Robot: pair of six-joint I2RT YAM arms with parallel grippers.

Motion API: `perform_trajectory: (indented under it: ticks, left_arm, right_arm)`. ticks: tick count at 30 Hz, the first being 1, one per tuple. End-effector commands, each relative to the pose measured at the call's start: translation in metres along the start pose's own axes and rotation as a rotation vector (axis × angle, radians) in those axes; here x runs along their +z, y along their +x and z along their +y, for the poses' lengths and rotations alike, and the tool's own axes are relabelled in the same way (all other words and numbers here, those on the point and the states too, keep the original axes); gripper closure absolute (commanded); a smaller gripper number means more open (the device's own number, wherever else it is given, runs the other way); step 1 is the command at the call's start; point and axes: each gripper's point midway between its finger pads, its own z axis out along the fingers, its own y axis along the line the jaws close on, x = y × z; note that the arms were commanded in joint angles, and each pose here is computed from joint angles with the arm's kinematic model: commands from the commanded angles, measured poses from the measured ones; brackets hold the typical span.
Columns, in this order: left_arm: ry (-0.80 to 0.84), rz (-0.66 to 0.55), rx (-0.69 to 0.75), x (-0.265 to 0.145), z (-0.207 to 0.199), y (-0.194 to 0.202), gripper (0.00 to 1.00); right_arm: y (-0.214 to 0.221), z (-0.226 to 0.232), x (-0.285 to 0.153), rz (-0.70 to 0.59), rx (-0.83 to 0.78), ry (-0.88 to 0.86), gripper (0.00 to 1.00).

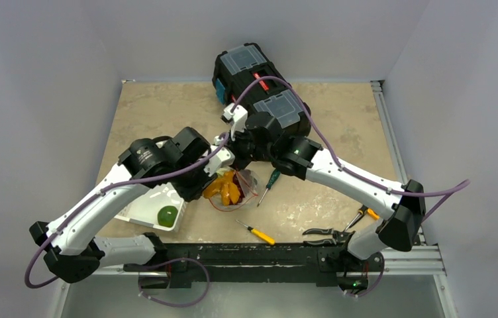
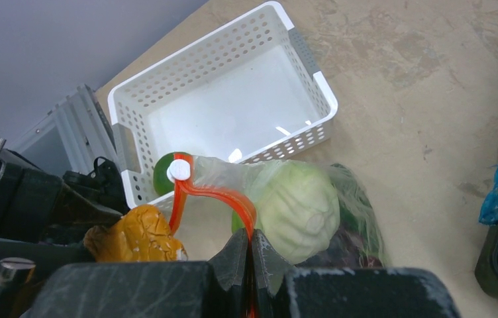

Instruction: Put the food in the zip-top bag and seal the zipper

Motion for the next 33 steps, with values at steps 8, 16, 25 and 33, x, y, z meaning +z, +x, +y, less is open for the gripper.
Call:
perform_trajectory:
  ticks: [8, 16, 25, 33]
  left_arm:
    - [-0.116, 0.122, 0.107, -0.011, 0.025, 0.004, 0.96]
    - [-0.057, 0.087, 0.111, -0.004, 0.013, -0.019, 0.81]
    - [-0.005, 0.017, 0.110, 0.001, -0.001, -0.035, 0.82]
    - [-0.063, -0.083, 0.054, 0.009, 0.005, -0.002, 0.95]
  right_arm:
    - [-0.037, 0.024, -0.011, -0.103, -0.029, -0.087, 1.00]
    - [-0.036, 0.028, -0.004, -0.095, 0.002, -0.104, 1.00]
    - [-0.039, 0.023, -0.008, -0.116, 0.032, -0.065, 1.00]
    - [-0.044, 0.026, -0.015, -0.161, 0.108, -0.082, 1.00]
